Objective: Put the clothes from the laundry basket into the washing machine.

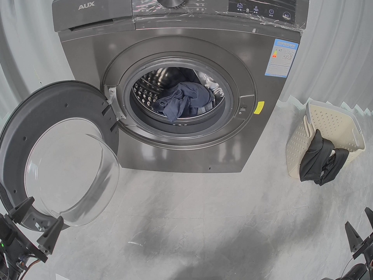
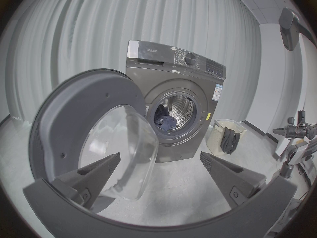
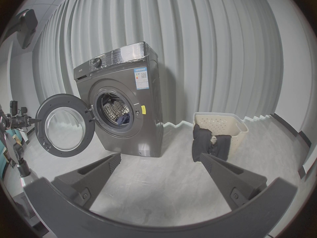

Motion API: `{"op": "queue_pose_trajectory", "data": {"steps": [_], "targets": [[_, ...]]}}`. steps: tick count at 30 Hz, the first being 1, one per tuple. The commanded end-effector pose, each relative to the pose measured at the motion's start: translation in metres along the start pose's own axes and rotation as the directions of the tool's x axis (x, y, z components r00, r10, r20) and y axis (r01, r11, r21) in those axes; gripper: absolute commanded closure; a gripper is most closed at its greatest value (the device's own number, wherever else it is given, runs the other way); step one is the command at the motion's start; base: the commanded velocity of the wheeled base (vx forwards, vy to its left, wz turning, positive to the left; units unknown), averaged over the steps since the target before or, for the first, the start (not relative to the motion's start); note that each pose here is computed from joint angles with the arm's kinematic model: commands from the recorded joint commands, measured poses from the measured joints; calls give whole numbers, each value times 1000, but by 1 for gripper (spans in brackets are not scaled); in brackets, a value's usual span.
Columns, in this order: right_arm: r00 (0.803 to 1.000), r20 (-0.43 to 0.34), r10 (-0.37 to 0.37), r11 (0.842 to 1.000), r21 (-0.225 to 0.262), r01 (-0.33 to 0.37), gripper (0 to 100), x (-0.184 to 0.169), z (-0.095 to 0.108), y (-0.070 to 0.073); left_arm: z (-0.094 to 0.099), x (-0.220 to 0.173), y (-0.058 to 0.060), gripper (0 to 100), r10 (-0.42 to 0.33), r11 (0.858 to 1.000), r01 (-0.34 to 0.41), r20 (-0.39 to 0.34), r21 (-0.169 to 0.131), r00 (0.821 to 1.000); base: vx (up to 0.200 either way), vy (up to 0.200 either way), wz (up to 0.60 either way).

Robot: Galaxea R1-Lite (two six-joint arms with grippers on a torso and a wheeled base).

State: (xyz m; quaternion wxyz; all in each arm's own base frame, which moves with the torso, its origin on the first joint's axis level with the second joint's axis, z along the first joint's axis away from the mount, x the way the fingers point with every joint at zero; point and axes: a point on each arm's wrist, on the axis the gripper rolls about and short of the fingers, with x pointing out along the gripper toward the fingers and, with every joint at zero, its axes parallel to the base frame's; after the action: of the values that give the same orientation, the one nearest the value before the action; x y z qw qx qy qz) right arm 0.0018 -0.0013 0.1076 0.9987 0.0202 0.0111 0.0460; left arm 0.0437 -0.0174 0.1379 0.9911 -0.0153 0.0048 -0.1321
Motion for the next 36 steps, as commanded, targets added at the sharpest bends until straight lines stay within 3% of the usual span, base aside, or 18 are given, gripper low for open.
{"op": "queue_pose_trajectory", "data": {"steps": [1,7,10,14,20,21,23,25,28,31,36], "targets": [[993,82,-81,997,7,81,0,-18,-18,0,-11,-35,9,0,82,997,-80,120,-23,989,0,-200,0],[994,56,-89,996,-24,90,0,-24,-29,2,-30,-52,7,0,77,997,-77,89,0,993,0,-200,0],[994,25,-107,994,-14,107,0,-24,-33,2,-37,-58,6,0,78,997,-78,95,5,992,0,-200,0],[993,25,-113,993,-13,113,0,-24,-33,1,-44,-62,5,0,130,991,-130,78,-3,988,0,-200,0],[993,25,-111,993,-22,112,0,-24,-33,1,-53,-62,4,0,184,983,-184,2,16,983,0,-200,0],[993,25,-111,993,-22,112,0,-24,-33,1,-54,-63,3,0,231,973,-231,8,19,973,0,-200,0],[994,25,-110,994,-22,110,0,-24,-33,1,-56,-67,-1,0,209,976,-213,72,52,975,0,-200,0],[994,25,-108,994,-24,109,0,-24,-33,1,-55,-67,-1,0,179,980,-184,63,76,982,0,0,0],[994,25,-108,994,-22,109,0,-24,-33,1,-56,-68,-1,0,186,979,-191,68,70,980,0,0,0],[994,25,-108,994,-22,109,0,-24,-33,1,-61,-68,0,0,220,971,-221,24,87,975,0,0,0],[994,25,-108,994,-24,109,0,-24,-33,1,-63,-68,0,0,225,972,-224,-1,69,974,0,0,0]]}}
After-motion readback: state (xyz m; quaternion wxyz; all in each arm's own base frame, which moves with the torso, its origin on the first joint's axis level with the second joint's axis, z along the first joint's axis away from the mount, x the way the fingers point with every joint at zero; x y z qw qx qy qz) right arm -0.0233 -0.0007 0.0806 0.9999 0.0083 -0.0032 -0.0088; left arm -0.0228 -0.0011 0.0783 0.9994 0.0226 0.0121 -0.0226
